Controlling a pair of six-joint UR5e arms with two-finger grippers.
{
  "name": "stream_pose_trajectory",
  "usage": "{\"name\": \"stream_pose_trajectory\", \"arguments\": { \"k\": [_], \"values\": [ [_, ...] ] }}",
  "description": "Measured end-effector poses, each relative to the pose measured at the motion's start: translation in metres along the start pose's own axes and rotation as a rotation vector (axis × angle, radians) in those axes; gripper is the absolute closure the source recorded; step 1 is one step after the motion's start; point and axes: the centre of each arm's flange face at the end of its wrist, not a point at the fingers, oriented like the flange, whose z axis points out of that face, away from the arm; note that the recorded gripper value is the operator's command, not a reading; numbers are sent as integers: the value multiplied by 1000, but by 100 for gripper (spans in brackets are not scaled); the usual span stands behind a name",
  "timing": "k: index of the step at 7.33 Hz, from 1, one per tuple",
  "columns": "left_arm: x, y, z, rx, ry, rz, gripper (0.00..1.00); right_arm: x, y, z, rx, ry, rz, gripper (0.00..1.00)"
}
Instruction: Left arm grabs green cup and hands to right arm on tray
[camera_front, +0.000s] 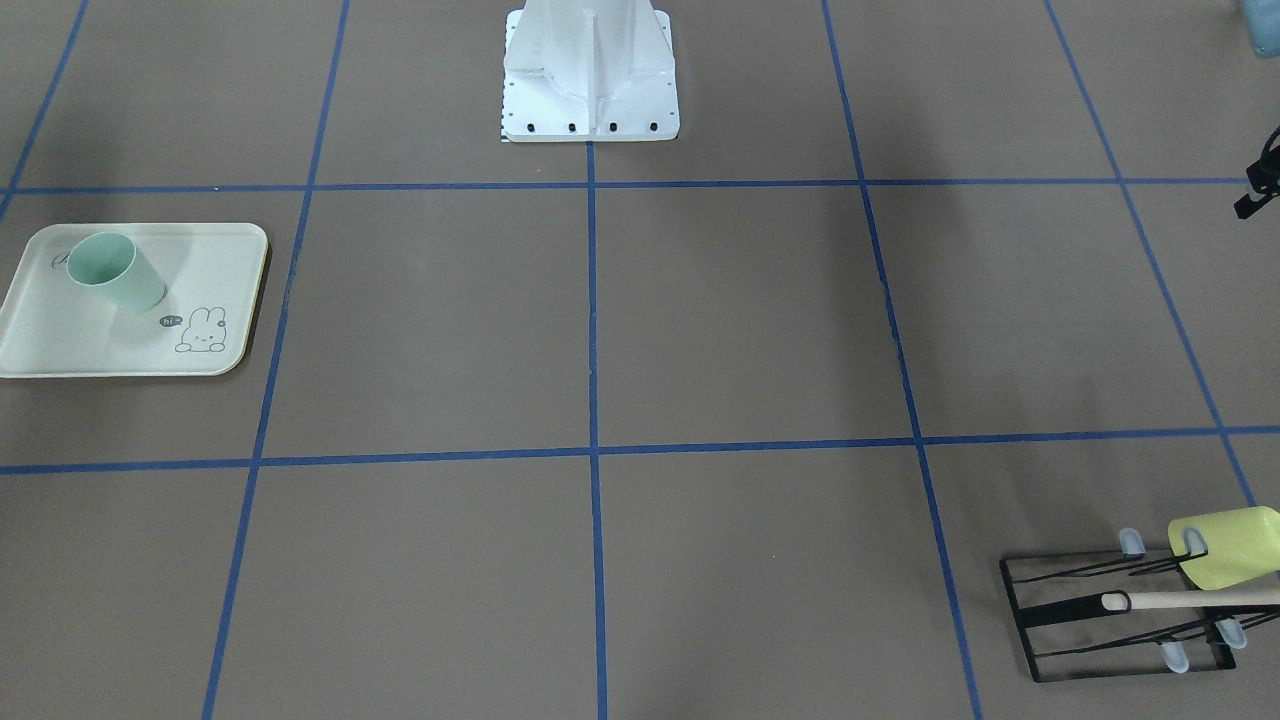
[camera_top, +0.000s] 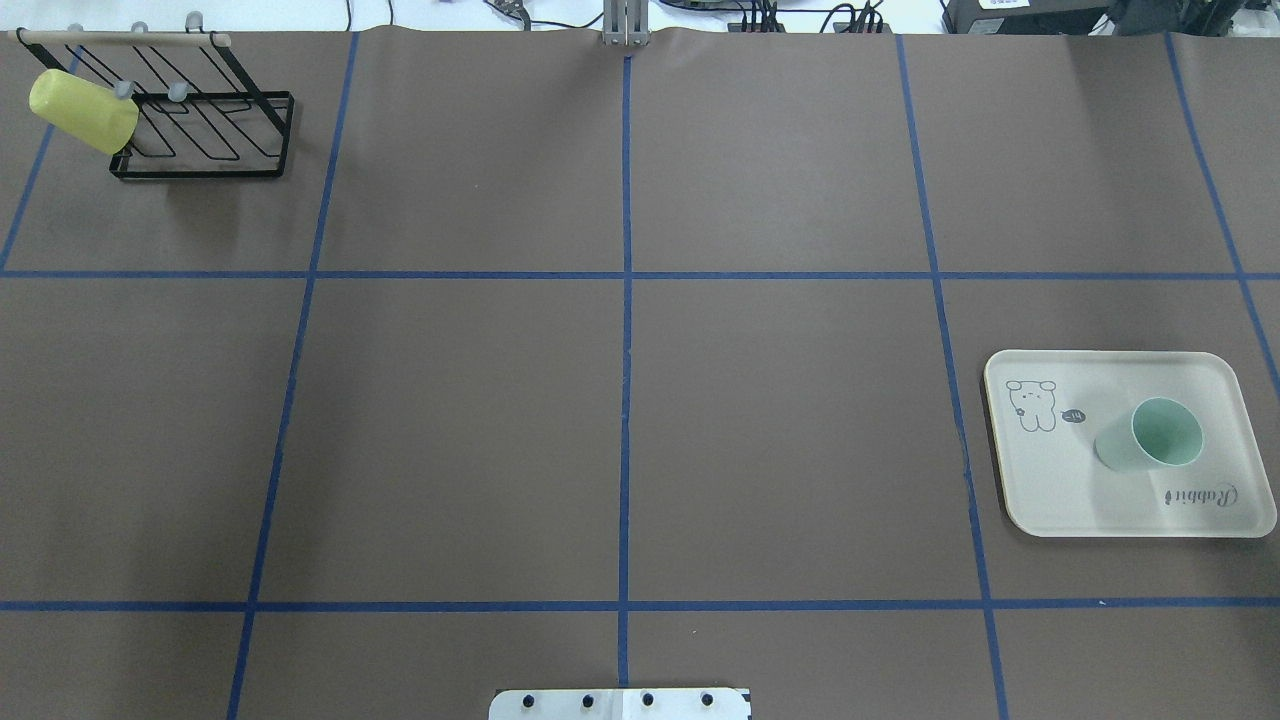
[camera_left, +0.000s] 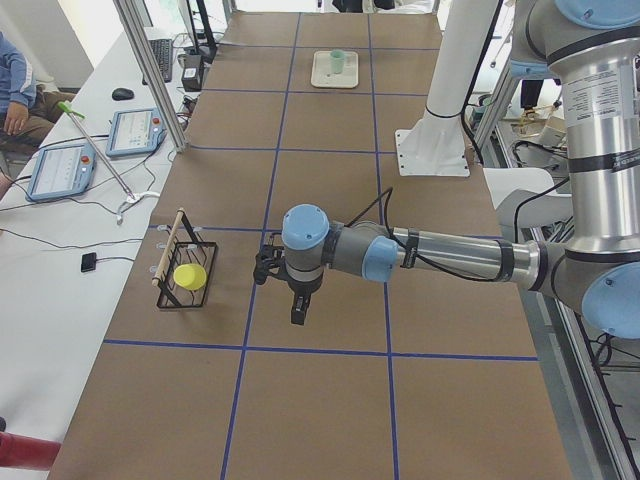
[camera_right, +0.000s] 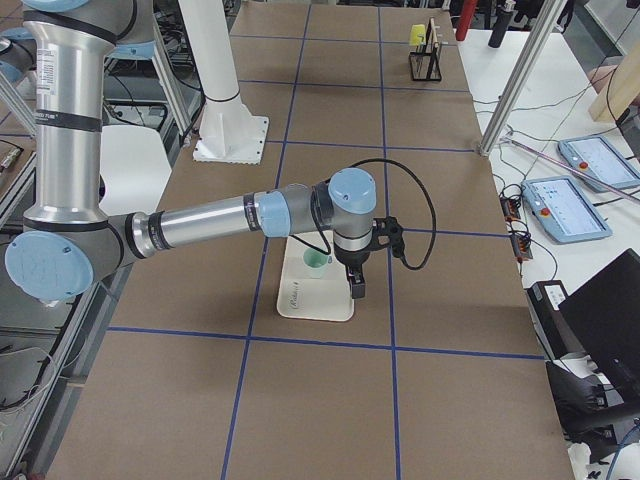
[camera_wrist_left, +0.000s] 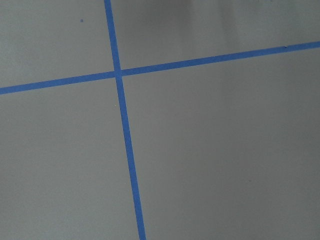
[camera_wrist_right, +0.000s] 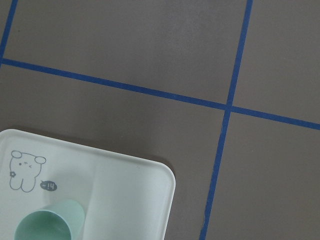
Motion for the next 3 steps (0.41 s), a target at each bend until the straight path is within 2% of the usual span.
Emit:
{"name": "stream_pose_trajectory", "arguments": {
  "k": [3],
  "values": [
    [5, -8, -4, 13, 0, -19, 0, 0, 0, 0, -1, 0, 1, 0]
  ]
}}
